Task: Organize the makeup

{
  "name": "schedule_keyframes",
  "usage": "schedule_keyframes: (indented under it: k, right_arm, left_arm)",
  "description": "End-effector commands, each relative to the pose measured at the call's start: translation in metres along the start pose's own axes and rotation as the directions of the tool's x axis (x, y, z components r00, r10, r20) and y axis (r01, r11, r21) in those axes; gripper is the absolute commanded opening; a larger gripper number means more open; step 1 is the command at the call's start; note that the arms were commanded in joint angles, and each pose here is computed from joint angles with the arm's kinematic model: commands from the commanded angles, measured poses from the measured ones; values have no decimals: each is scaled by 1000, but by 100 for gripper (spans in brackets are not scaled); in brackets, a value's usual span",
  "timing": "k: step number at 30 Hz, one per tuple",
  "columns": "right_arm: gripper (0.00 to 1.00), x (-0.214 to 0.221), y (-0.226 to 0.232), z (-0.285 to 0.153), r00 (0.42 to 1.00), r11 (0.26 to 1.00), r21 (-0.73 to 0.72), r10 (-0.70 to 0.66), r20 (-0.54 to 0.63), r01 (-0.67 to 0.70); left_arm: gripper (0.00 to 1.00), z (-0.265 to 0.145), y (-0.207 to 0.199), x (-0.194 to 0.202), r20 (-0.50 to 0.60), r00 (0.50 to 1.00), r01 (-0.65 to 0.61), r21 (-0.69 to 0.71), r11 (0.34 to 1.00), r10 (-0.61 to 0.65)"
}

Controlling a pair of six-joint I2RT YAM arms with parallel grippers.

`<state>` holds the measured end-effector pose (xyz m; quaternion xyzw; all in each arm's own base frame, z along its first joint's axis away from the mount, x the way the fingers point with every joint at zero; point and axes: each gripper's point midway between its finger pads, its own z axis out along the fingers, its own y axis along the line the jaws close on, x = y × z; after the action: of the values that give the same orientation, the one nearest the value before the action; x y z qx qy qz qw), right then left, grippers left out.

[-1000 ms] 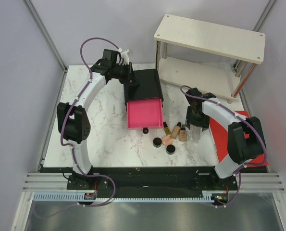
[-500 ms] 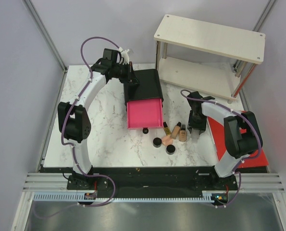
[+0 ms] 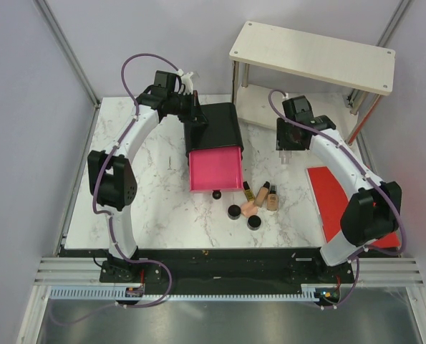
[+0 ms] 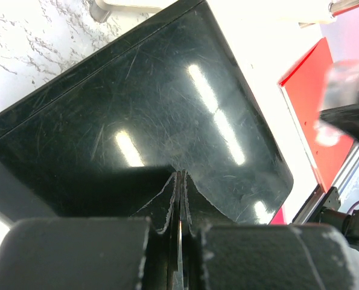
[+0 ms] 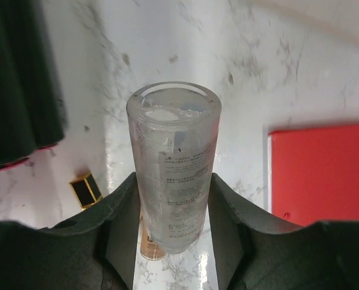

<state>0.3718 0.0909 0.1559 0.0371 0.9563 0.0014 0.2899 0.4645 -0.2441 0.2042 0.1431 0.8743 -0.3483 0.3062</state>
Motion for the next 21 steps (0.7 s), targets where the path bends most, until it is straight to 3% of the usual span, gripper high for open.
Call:
schedule_keyframes:
  k: [1, 7, 10, 11, 13, 21]
  right_arm:
    - [0, -53, 35, -46, 944, 962, -66, -246, 221, 266]
    - [0, -68, 98, -86, 800, 851, -103, -435, 413, 515]
    - [0, -62, 133, -107, 667, 733, -109, -534, 520, 672]
    - [0, -63, 141, -113, 597, 682, -72, -579, 555, 728]
    - [0, -52, 158, -124, 534, 622, -66, -608, 588, 780]
    - [0, -17, 205, -128, 450, 479, -134, -641, 621, 867]
  left_arm:
    - [3, 18, 49, 62, -197, 977, 54, -144, 988, -82]
    - [2, 19, 50, 66, -207, 975, 52, -148, 988, -83]
    - [2, 19, 51, 68, -211, 973, 56, -150, 987, -88]
    - [2, 19, 51, 67, -209, 974, 55, -149, 987, -86]
    - [2, 19, 51, 67, -211, 974, 56, -152, 987, -88]
    - [2, 20, 52, 71, -222, 970, 62, -152, 986, -95]
